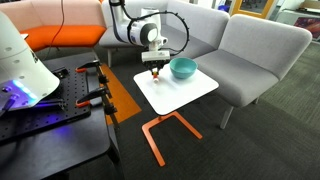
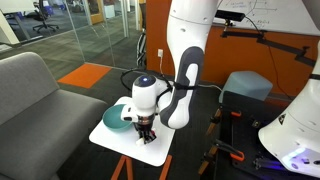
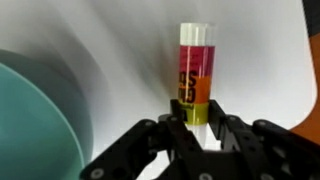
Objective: Put the glue stick in the green bowl
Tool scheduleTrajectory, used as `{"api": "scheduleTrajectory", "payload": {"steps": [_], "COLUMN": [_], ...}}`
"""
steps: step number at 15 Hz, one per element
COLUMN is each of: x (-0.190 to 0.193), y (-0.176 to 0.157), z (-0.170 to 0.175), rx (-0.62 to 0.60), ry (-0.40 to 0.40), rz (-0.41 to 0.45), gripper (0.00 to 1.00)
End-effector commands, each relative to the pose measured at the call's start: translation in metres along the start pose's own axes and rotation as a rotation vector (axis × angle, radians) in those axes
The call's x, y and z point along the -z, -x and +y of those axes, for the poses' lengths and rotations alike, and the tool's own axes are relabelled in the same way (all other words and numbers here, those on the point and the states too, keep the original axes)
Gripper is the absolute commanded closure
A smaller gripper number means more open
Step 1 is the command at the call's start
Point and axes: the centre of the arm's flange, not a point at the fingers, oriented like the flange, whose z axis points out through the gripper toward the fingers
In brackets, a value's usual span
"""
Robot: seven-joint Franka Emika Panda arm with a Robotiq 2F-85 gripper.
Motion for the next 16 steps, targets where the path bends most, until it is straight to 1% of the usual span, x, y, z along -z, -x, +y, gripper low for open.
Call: {"api": "scheduleTrajectory", "payload": {"steps": [1, 3, 4, 7, 10, 13, 14, 16], "x": [0.033, 0.046, 0.052, 0.060, 0.067, 0.084, 0.087, 0.089], "y": [0.007, 0.009, 0.012, 0.020, 0.018, -0.003, -0.011, -0.025], "z": [-0.001, 0.000, 0.001, 0.017, 0.049, 0.079, 0.087, 0.103], "rx": [0.033, 0.036, 0.032, 0.009, -0.005, 0.010, 0.020, 0.034], "ry": [0.001, -0.005, 0.001, 0.062, 0.137, 0.180, 0.200, 0.210], "rz": [0.175, 0.279, 0.313, 0.350, 0.339, 0.336, 0.327, 0.296], "gripper": [0.92, 0.92, 0.92, 0.92, 0.92, 0.92, 0.92, 0.92]}}
